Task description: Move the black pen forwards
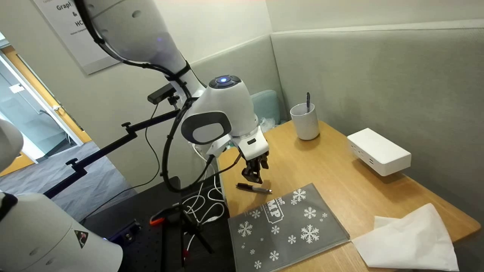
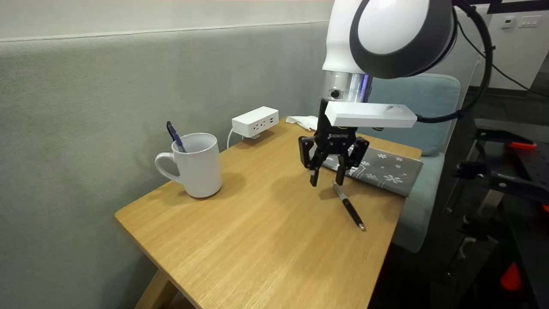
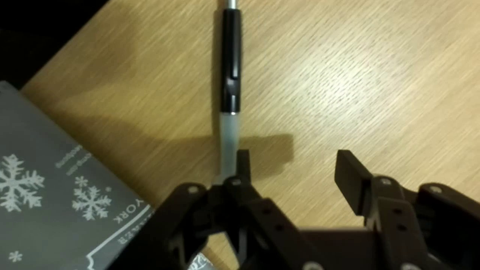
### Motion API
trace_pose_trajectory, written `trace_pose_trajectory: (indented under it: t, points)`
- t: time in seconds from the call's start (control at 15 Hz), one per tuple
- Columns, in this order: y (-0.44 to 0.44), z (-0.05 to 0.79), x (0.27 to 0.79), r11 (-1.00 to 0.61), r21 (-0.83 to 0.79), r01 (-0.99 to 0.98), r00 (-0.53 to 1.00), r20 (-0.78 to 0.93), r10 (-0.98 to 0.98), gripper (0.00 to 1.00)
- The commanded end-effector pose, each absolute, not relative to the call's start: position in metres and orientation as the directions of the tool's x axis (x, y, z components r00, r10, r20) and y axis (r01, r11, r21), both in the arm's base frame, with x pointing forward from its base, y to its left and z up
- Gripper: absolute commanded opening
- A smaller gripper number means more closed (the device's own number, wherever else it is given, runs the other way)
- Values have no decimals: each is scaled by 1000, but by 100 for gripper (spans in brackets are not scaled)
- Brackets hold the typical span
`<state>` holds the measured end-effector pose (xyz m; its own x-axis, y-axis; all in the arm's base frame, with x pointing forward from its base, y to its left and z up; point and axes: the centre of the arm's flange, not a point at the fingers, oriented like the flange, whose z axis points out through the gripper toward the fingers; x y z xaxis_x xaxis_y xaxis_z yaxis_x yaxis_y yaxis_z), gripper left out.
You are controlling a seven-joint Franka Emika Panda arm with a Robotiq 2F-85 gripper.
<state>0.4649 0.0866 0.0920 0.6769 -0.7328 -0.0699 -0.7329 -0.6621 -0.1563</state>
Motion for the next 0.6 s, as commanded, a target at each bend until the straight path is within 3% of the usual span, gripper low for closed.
trace_pose_trajectory:
  t: [0.0, 0.13, 0.53]
  points:
    - [92, 108, 469, -705, -169, -689, 724, -97, -683, 92]
    - [94, 129, 463, -755, -168, -634, 773, -91, -628, 100]
    - [87, 201, 463, -855, -65, -514, 855, -111, -506, 100]
